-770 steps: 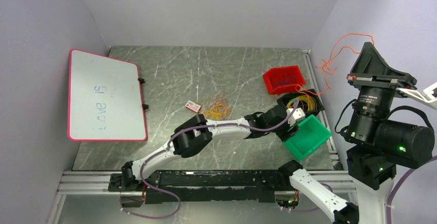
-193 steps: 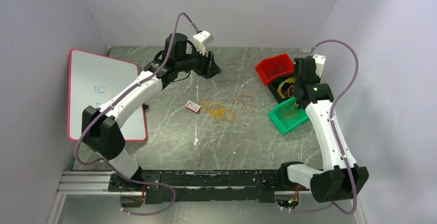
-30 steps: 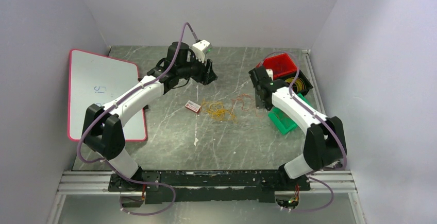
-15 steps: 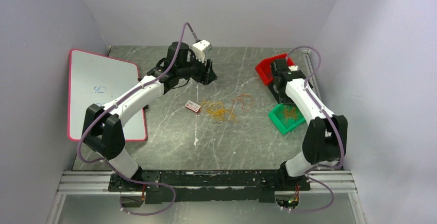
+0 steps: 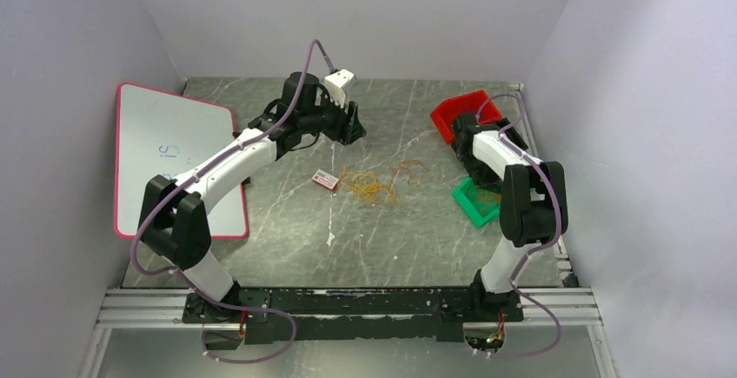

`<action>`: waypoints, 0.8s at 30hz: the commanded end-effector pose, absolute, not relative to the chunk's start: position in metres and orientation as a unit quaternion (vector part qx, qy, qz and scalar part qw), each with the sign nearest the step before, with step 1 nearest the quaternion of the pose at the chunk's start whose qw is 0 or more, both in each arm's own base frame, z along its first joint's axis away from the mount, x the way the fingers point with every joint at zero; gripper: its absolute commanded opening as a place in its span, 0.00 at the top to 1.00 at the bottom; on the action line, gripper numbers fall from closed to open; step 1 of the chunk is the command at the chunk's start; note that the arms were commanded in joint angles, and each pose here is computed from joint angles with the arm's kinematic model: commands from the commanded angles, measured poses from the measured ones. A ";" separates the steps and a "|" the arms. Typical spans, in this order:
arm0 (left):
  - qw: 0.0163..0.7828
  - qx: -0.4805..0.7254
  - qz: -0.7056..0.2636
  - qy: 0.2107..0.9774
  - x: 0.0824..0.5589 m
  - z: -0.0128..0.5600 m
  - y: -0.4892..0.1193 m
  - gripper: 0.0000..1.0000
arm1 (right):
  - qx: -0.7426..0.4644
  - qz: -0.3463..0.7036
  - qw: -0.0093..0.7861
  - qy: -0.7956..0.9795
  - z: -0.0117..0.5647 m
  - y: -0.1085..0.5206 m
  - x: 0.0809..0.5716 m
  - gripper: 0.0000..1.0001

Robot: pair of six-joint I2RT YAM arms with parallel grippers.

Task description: Untangle the cables

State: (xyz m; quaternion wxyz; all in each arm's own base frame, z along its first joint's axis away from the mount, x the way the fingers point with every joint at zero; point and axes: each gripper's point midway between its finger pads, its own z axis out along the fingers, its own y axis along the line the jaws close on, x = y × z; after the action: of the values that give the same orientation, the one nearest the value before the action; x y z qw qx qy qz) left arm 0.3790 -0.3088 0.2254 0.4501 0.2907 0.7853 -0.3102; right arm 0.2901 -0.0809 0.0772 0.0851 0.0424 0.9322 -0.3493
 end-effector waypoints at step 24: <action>0.476 0.293 -0.314 0.767 0.379 0.244 -0.307 0.39 | 0.121 -0.295 0.200 0.926 0.130 -0.074 0.320 0.65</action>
State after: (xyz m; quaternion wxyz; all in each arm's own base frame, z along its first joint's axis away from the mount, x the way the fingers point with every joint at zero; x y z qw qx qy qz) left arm 0.3793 -0.3090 0.2264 0.4524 0.2907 0.7838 -0.3107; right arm 0.3114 -0.0736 0.0912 0.1540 0.0990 0.9337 -0.3077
